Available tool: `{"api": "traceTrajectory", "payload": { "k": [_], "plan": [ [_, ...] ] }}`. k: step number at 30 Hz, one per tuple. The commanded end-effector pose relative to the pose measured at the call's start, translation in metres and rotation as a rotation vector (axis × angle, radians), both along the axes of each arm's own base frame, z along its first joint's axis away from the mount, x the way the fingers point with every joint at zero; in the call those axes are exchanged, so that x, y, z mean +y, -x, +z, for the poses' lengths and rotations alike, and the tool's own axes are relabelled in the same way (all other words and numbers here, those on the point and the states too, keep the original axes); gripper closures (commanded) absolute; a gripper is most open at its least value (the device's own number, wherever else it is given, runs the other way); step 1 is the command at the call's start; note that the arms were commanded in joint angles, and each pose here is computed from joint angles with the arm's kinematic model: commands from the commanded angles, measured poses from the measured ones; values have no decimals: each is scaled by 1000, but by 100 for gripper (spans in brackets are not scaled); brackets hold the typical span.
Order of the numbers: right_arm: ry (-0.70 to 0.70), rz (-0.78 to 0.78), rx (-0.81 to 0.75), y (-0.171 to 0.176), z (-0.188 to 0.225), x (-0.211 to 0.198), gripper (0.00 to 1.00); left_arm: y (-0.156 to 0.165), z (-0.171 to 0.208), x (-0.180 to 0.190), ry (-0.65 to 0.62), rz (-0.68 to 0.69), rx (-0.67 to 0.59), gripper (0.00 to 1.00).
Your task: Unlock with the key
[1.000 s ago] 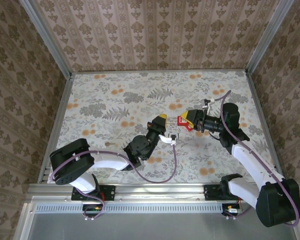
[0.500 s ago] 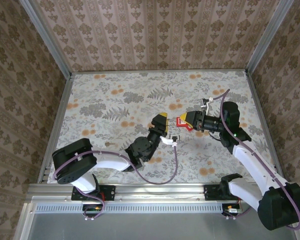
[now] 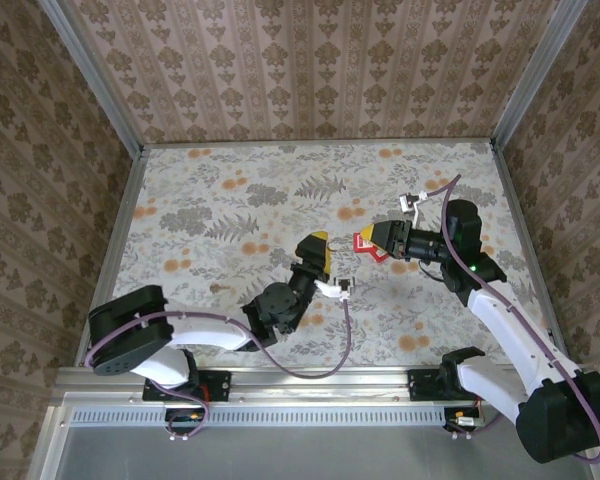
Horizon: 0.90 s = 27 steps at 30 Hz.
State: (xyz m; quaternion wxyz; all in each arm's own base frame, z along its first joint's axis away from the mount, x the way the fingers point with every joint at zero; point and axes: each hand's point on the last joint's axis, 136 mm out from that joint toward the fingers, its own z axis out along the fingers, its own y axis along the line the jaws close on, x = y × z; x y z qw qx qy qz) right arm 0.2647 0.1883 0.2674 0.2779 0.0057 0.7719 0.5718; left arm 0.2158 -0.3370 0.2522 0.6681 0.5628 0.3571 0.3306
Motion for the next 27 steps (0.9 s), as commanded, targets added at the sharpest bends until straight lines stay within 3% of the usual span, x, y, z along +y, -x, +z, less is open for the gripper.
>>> {"api": "traceTrajectory", "payload": {
  "k": [1,4,6,10,14,17,21,27],
  "plan": [
    [15,9,-114,3,24,1,83,8,12,10,55,10,57,37],
    [34,17,-119,3,21,2,83,11,15,20,68,-5,152,54],
    [47,12,-123,2,18,0,83,15,21,27,100,-30,233,59],
    [66,3,-151,2,19,-1,83,22,39,46,275,-83,426,58],
    [62,19,-176,3,22,2,84,23,40,54,418,-169,755,58],
    [68,28,-192,5,22,2,83,24,40,48,471,-228,933,59],
    [83,35,-217,7,22,2,84,17,35,40,512,-268,1089,61],
    [114,53,-284,14,23,3,84,15,38,29,581,-402,1294,55]
  ]
}}
